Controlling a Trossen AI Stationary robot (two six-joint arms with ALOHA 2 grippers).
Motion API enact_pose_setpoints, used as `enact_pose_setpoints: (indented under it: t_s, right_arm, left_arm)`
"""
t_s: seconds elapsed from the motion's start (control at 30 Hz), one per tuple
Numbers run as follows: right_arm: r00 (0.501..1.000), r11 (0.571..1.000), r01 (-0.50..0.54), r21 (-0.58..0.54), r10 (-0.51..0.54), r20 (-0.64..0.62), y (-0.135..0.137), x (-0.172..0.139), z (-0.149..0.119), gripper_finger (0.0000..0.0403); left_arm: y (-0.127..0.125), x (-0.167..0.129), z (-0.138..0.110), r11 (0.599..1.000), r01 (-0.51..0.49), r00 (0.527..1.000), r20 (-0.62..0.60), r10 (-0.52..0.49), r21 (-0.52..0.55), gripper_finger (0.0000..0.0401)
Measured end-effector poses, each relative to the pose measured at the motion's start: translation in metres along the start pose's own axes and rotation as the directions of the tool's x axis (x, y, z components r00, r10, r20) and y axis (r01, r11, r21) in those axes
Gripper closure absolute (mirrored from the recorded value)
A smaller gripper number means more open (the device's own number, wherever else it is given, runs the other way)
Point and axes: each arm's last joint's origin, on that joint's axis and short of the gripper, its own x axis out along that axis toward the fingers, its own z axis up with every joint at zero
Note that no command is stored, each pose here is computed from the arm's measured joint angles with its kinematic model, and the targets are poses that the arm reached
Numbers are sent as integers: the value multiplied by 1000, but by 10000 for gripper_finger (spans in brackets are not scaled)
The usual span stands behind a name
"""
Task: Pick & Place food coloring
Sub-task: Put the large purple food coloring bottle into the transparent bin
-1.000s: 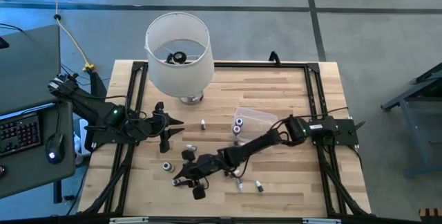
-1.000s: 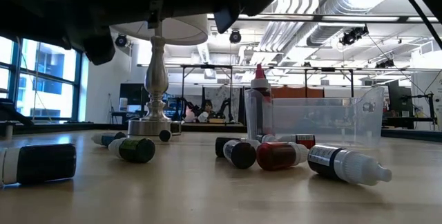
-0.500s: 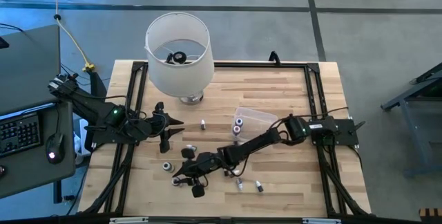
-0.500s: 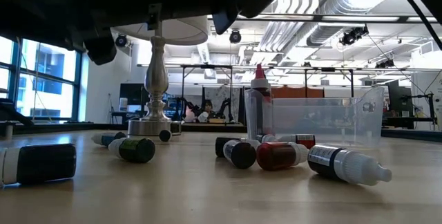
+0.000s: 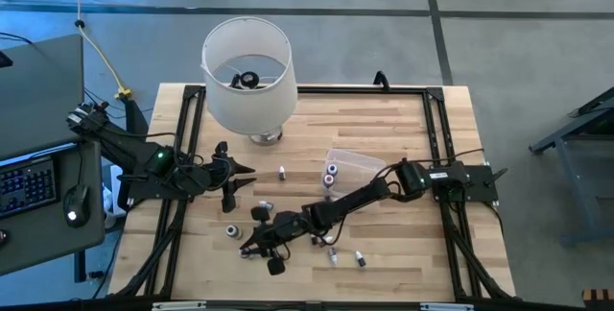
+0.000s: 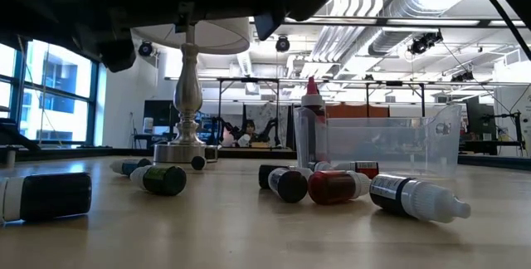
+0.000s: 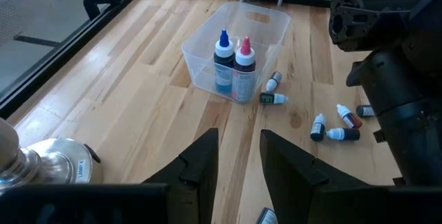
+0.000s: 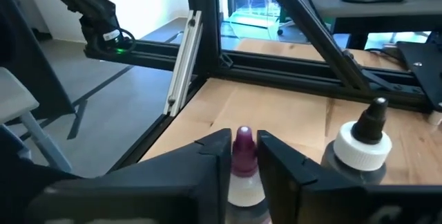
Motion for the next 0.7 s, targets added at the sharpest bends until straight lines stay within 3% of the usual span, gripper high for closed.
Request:
enact_pose_setpoints:
  t_s: [0.17,0.47,0.7]
  right_arm:
    - [1000,1000,0,1,0,6,0,0,1,378]
    - [1000,1000,23,2,-23,13,0,-1,4,384]
    - [1000,1000,29,3,-29,4,3,-17,40,402]
  left_arm:
    - [0,0,0,1000,0,1000,0,0,0,295]
    - [0,0,0,1000,0,1000,0,0,0,295]
    - [0,0,0,1000,0,1000,0,0,0,295]
